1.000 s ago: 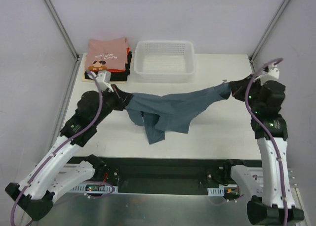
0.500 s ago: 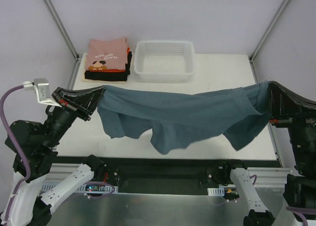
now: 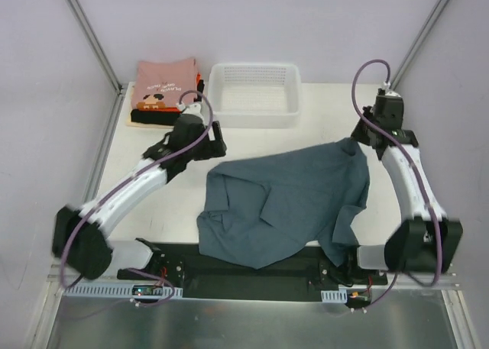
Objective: Fold and stack the t-shirts
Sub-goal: Flatten the tshirt out
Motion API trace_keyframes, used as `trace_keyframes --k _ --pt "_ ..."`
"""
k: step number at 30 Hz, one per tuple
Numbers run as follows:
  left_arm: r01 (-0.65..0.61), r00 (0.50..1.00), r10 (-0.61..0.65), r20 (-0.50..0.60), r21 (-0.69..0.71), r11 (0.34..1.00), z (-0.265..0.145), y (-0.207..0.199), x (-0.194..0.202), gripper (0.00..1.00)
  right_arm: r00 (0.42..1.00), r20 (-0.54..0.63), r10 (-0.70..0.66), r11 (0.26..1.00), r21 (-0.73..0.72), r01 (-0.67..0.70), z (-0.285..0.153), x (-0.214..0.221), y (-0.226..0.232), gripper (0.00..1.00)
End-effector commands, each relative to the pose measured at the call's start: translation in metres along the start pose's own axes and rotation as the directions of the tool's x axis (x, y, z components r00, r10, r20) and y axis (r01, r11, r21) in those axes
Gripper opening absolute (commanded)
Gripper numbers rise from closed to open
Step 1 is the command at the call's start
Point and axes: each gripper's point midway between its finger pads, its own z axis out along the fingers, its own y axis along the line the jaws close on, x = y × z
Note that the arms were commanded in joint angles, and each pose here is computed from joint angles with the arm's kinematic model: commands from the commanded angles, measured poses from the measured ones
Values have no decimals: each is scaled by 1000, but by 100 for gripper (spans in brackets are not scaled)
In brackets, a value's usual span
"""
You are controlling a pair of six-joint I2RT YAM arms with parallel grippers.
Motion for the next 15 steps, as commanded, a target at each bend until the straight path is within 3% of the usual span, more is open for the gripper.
trace_keyframes --k 1,2,5,8,13,15 --pt "19 978 -67 -196 -237 971 52 53 35 93 992 -126 -11 990 139 29 65 16 -24 20" --pt "19 971 -81 -225 -262 965 63 56 36 96 977 -213 -13 986 158 47 87 34 -29 54" --pt "10 960 -84 -266 -269 963 65 61 50 99 959 -283 -14 985 160 61 99 49 -28 84" --pt "32 946 -115 -303 -266 963 55 65 71 99 958 -287 -4 983 172 56 91 60 -33 95" --pt "126 912 -210 -353 -246 961 28 66 111 99 964 -264 29 994 106 0 52 89 -30 98" --pt "161 896 -251 -367 -259 952 17 71 130 99 944 -325 52 998 60 -34 41 125 -29 99"
